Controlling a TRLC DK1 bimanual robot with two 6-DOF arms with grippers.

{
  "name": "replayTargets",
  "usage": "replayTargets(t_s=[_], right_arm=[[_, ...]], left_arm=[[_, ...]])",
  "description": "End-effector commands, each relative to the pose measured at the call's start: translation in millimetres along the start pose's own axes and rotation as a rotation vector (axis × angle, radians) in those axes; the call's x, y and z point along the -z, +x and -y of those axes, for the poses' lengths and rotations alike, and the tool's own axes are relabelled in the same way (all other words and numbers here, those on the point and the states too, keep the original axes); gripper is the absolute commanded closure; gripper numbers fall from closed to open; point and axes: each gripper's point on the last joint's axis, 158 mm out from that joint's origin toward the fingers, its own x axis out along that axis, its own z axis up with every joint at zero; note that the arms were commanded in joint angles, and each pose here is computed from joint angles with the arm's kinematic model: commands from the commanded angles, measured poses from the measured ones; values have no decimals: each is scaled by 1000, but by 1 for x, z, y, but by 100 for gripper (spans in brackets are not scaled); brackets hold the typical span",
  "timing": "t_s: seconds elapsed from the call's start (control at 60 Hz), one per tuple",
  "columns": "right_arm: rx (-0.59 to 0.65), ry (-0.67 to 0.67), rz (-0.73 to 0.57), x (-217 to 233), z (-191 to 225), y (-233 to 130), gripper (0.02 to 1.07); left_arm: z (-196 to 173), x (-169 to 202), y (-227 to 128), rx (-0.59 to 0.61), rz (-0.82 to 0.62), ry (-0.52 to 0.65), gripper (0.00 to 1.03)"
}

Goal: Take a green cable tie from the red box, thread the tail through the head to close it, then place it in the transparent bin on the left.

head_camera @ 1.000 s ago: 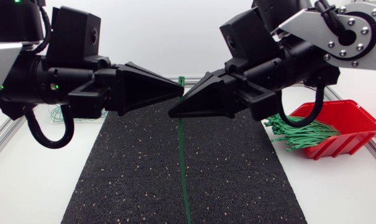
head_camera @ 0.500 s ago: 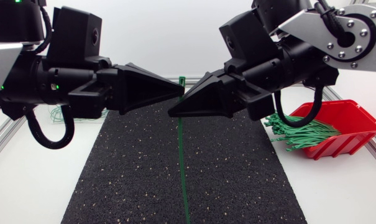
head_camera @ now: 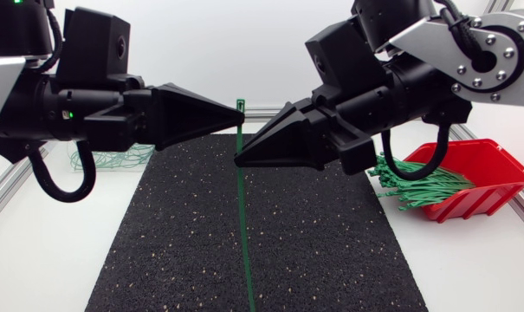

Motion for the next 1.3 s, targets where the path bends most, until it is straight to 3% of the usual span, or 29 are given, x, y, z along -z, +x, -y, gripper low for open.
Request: replayTargets(t_s=[0.0,0.183,0.367,0.417,0.6,0.683,0.717,0.767,0.817,0.933,1.283], right_arm=[[29,40,-14,10,3,-2,65],[123,50,-24,18,21,-13,50],[195,123,-81,39,42,-18,47],[219,133,-114,48,47,-18,38],[113,210,-276,86,20,-4,35],[95,227,-317,97,10,3,26],[121,209,-353,105,12,6,25],[188,159,-420,120,19,9,14],[226,108,-465,131,25,9,14],[317,13,-461,134,50,6,6],[496,-341,-461,113,84,-23,6]], left_arm=[[-5,-5,-6,-8,12,-25,99],[-10,-11,-20,7,27,-56,99],[-17,-14,-32,-10,41,-74,99],[-17,-14,-34,-14,43,-75,99],[-16,-16,-44,-20,55,-75,99],[-13,-16,-46,-20,56,-74,99],[-13,-15,-46,-21,58,-73,99],[-13,-16,-48,-27,61,-71,99],[-14,-16,-49,-30,61,-75,99],[-16,-15,-51,-38,61,-87,99],[-27,-15,-58,-27,59,-210,99]])
